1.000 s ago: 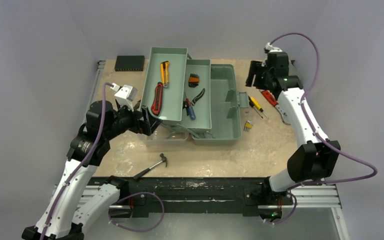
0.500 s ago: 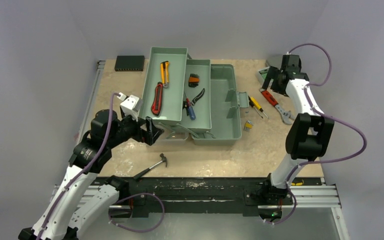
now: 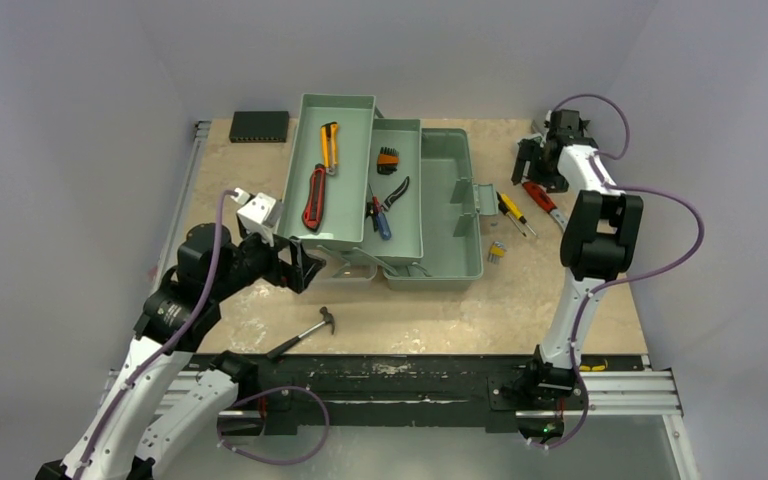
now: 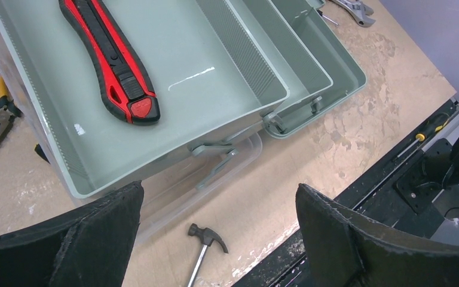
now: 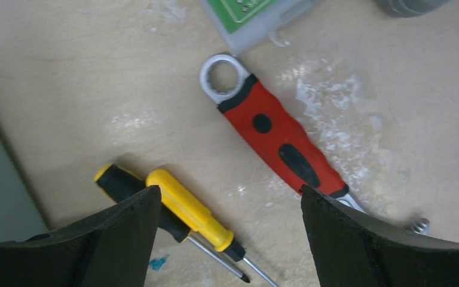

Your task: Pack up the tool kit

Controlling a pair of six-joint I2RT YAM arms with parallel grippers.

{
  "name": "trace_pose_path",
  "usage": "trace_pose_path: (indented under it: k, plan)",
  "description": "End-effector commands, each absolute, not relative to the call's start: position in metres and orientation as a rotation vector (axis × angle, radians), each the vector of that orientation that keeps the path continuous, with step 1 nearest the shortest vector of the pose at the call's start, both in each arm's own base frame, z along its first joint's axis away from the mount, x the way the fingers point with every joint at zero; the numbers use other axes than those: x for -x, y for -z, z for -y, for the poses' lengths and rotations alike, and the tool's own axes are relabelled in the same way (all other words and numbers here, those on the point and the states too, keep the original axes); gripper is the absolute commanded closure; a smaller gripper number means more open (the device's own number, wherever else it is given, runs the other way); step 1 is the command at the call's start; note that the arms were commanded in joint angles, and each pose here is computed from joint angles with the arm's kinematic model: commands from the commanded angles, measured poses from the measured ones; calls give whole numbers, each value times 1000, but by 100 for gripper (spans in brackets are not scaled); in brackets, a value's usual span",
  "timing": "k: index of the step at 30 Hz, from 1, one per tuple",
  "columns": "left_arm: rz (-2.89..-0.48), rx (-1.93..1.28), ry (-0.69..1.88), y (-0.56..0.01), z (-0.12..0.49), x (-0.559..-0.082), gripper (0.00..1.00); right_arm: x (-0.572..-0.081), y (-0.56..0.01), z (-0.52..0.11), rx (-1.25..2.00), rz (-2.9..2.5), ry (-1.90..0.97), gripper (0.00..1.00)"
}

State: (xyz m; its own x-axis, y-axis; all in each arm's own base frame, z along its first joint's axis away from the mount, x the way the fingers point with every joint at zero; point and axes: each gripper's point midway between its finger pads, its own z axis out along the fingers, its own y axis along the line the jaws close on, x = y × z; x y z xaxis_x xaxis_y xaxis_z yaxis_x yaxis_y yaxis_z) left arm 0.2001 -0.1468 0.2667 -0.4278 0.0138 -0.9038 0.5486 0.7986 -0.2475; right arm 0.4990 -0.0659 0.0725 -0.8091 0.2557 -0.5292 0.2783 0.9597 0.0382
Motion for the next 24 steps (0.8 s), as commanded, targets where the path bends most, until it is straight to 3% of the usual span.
trace_pose_path:
  k: [1, 6, 11, 24]
  plan:
    - [-1897, -443, 625, -272, 149, -206, 6, -507, -103, 39, -228, -2505, -146, 19]
    - [-1904, -443, 612, -270, 148, -206, 5, -490, -90, 30, -162, -2601, -201, 32]
    - [-1907, -453, 616, -270, 150, -205, 5, -462, -74, 45, -207, -2723, -69, 44]
    - [-1903, -465, 631, -270, 153, -203, 6, -449, -33, 38, -208, -2832, -15, 51]
